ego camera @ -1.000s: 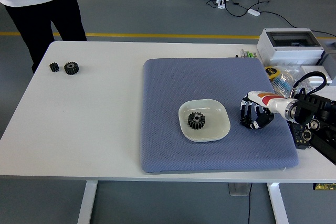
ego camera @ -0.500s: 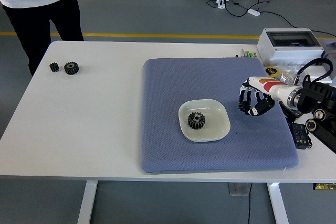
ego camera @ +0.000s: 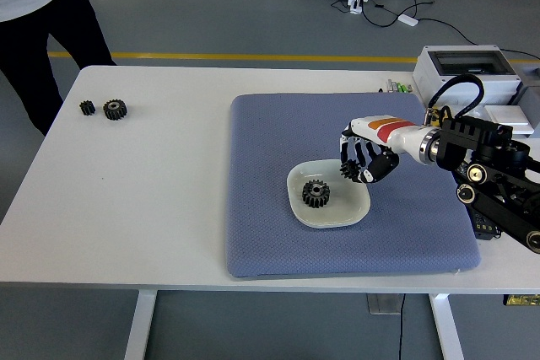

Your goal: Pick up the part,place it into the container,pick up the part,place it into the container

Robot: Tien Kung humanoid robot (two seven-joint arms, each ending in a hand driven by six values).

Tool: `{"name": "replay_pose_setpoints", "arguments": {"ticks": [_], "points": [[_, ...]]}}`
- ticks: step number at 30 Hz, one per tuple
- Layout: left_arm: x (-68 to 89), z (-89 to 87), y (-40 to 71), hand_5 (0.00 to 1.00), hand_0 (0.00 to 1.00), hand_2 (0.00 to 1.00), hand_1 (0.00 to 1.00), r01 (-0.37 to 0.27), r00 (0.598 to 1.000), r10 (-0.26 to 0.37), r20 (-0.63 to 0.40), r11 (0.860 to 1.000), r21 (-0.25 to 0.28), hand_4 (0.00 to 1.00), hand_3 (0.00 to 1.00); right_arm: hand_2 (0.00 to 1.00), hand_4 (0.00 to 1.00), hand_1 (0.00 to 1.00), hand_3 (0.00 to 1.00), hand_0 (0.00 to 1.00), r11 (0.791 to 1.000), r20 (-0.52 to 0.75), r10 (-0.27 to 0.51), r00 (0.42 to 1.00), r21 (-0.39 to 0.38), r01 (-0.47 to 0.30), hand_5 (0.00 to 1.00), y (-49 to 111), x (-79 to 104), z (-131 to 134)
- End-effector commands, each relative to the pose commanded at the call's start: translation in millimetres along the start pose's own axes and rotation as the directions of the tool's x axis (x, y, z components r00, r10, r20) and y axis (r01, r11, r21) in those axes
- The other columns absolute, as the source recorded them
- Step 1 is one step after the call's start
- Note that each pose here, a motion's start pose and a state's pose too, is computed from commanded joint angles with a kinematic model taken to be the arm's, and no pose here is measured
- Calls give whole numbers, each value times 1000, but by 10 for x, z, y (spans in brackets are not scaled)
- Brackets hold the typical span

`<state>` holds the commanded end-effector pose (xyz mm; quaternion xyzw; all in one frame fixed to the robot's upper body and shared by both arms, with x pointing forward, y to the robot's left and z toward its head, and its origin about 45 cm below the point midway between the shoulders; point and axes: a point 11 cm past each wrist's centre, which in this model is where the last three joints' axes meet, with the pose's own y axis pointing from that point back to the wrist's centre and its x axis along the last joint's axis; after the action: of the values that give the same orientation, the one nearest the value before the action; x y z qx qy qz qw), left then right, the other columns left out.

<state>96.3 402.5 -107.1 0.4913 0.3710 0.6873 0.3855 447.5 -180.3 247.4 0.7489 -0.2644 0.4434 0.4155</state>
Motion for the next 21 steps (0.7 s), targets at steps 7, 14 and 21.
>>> {"name": "replay_pose_setpoints", "arguments": {"ticks": [7, 14, 21], "points": [[-1, 11, 0, 609, 690, 682, 676, -1, 1000, 1, -2, 1000, -2, 675, 569, 267, 724, 169, 266, 59, 999, -49, -34, 998, 20, 35, 118, -133, 2, -187], [0, 16, 0, 609, 690, 683, 676, -1, 1000, 1, -1, 1000, -2, 675, 567, 309, 763, 196, 321, 87, 995, -134, -90, 987, 18, 94, 107, -267, -68, -344], [13, 16, -1, 609, 690, 685, 675, -7, 1000, 7, -5, 1000, -2, 675, 568, 364, 776, 245, 386, 104, 991, -201, -132, 971, -45, 126, 110, -356, -87, -406]]}}
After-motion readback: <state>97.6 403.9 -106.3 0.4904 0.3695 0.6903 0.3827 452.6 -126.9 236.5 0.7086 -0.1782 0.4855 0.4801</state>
